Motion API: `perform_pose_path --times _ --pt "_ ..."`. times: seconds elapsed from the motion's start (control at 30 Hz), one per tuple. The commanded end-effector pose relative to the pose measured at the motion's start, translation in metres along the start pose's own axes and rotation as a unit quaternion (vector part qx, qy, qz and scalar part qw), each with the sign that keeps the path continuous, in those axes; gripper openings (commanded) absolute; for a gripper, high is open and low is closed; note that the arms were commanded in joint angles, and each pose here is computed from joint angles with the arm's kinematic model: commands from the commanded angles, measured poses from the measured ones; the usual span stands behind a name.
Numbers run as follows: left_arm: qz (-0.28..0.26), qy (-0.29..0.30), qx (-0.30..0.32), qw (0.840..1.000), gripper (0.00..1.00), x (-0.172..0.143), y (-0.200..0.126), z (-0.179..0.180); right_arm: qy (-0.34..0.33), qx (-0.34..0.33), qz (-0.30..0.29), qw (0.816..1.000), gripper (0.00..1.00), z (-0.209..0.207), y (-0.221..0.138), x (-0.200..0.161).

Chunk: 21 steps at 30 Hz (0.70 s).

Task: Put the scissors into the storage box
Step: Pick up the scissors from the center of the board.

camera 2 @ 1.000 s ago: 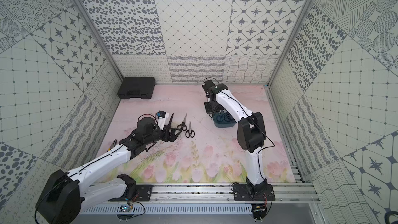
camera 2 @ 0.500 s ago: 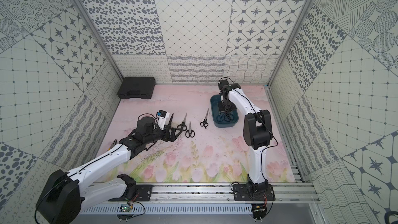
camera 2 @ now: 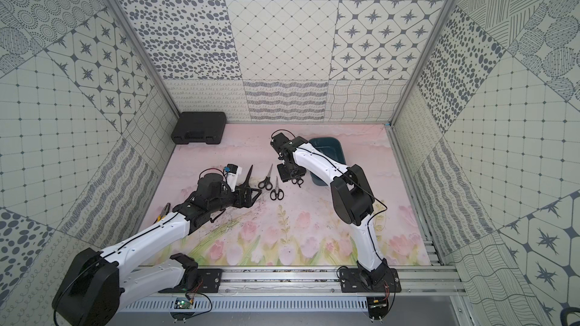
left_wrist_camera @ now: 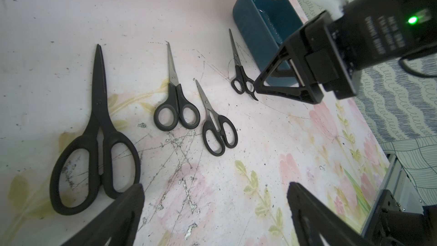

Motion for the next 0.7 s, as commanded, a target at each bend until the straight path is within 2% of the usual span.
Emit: perform_pose_path --times 0.0,0.43,0.67 --pt "-0.022 -0.002 0.010 1.000 1.00 0.004 -0.006 0.003 0.056 -0.018 -0.007 0.998 0.48 -0.015 0.015 0.010" --pt "-0.019 0.002 0.005 1.000 1.00 -0.002 -0.008 0.004 0.084 0.006 0.013 0.996 0.32 -0.014 0.048 0.013" --pt "-0.013 0.002 -0.002 1.000 1.00 -0.002 -0.004 0.004 0.097 -0.002 0.026 0.995 0.29 -0.013 0.067 0.011"
Point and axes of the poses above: each gripper's point midway between its finger pads, its own y axis out along the fingers, its own z axis along the line the jaws close on, x = y × z, the point moved 9 cm from there along -y, back along the fingers, and after that the axes turned 5 degrees about -y, right-handed, at the moved point
